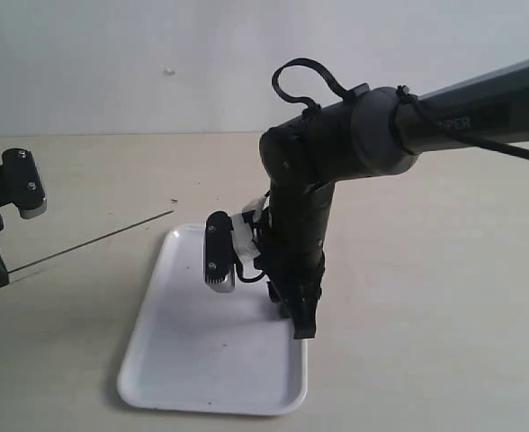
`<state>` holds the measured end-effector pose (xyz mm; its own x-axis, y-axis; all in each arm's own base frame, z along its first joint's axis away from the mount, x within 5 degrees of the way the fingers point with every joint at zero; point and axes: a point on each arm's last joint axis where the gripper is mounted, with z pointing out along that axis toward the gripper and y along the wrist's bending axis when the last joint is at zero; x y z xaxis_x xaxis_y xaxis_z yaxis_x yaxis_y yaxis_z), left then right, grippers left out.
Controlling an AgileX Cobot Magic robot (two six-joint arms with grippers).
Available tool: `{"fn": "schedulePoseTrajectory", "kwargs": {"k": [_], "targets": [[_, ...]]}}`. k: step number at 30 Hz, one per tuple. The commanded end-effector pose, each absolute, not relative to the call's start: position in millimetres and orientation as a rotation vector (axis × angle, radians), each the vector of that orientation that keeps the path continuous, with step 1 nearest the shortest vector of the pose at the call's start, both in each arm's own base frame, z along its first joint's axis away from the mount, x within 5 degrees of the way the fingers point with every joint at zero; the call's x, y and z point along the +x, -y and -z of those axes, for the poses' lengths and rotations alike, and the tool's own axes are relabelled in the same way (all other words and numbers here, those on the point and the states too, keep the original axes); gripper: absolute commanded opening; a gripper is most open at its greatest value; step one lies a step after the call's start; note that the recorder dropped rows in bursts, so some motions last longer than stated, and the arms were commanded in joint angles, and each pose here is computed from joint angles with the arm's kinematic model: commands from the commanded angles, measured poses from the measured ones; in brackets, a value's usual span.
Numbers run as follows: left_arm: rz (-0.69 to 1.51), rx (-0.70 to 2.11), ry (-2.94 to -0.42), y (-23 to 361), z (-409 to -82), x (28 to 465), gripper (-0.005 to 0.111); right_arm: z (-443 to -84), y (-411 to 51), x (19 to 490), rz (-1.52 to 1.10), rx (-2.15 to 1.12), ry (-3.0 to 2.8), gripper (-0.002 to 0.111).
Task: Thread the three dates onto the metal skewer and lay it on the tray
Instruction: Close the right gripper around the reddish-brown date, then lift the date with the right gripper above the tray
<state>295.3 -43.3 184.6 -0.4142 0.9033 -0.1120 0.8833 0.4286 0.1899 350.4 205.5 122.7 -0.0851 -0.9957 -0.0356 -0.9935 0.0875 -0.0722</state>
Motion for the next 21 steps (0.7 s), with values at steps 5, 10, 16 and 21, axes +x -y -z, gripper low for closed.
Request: {"fn": "schedulePoseTrajectory", "kwargs": {"k": [5,10,16,21], "targets": [[-0.123,1.543,-2.493,44.6,-184.7,294.5,0.000,-147.9,-204.4,348.5,0.066,-2.048,-2.229,0.031],[-0.126,1.543,-2.486,44.7,-184.8,295.0,0.000,-163.3,-202.8,345.8,0.071,-2.036,-2.217,0.031],[-0.048,1.626,-2.381,51.8,-185.5,295.4,0.000,-185.3,-195.7,337.1,0.084,-1.989,-2.302,0.031],[0.180,1.701,-2.225,68.3,-188.2,291.5,0.000,-212.9,-188.4,329.0,0.118,-1.909,-2.350,0.031]]}}
